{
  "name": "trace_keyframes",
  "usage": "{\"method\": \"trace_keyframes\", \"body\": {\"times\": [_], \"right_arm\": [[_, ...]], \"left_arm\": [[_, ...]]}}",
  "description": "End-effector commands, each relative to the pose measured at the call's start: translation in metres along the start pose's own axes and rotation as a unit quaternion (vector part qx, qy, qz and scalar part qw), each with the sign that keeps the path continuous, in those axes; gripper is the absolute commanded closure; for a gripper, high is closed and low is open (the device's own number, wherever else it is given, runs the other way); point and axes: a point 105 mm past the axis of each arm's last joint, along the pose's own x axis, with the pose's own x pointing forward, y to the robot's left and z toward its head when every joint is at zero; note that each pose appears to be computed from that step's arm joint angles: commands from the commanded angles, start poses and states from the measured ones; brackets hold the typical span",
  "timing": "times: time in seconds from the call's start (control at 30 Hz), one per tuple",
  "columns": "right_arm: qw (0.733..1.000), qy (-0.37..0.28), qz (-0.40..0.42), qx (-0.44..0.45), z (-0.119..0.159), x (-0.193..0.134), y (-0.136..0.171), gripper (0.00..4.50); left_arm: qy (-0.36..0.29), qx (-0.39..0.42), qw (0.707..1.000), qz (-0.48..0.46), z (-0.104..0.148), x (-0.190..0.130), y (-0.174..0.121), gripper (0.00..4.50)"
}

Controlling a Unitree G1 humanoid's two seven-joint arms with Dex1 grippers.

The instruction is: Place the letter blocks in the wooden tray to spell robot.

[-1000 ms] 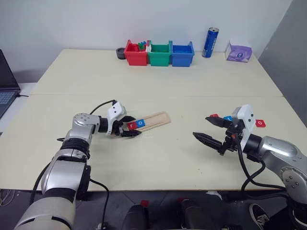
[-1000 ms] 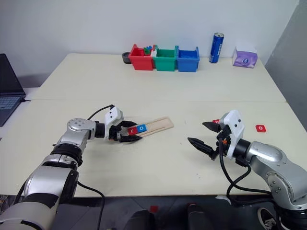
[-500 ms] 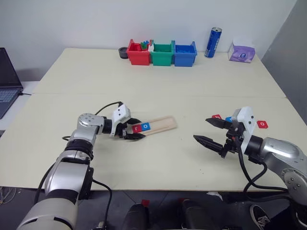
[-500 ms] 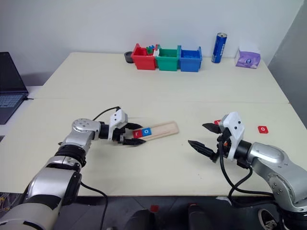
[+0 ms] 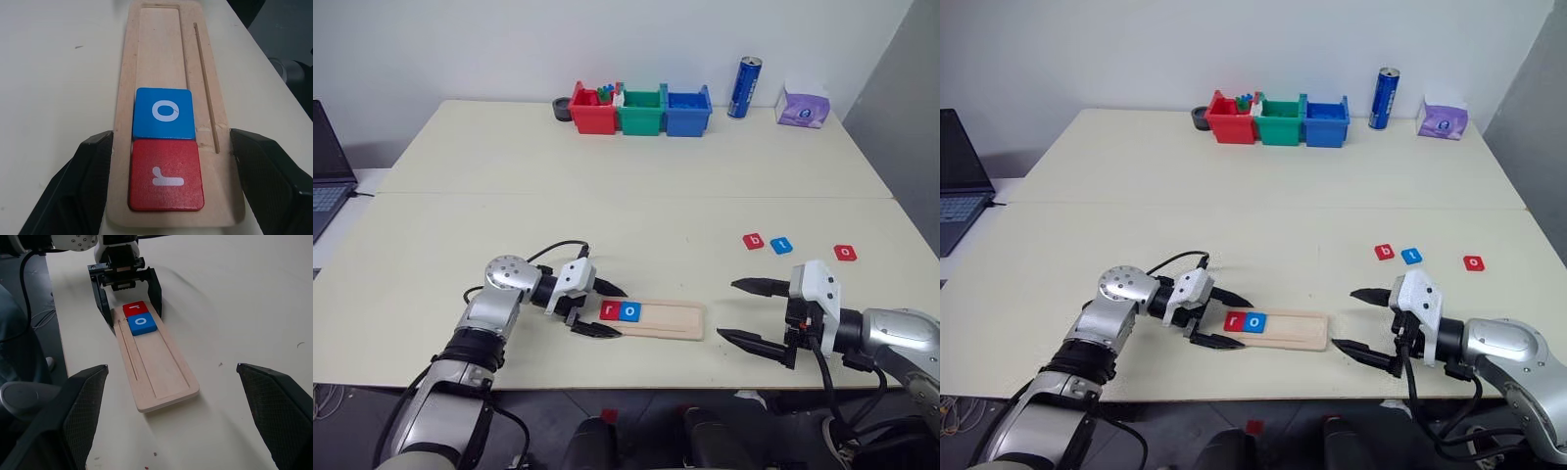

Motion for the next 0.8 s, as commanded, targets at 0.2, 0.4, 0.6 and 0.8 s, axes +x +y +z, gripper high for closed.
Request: {"method": "trace_keyframes", "body": {"times": [0.2, 0.4, 0.6, 0.8], "right_arm": [[0.997, -0.032, 0.039, -0.052, 0.019, 0.007, 0.015, 0.0], [0.996, -0.044, 0.045, -0.055, 0.024, 0.011, 0.016, 0.0], [0.996, -0.047, 0.05, -0.056, 0.026, 0.014, 0.015, 0.0], [0.996, -0.052, 0.053, -0.058, 0.03, 0.016, 0.015, 0.0]], "left_arm": [[0.004, 0.007, 1.0, 0.024, 0.0, -0.006, 0.005, 1.12], [0.016, 0.0, 0.999, 0.036, -0.005, -0.011, 0.003, 1.12], [0.029, -0.008, 0.999, 0.027, -0.011, -0.015, -0.006, 1.12], [0.026, -0.011, 0.999, 0.031, -0.009, -0.011, -0.005, 1.12]]}}
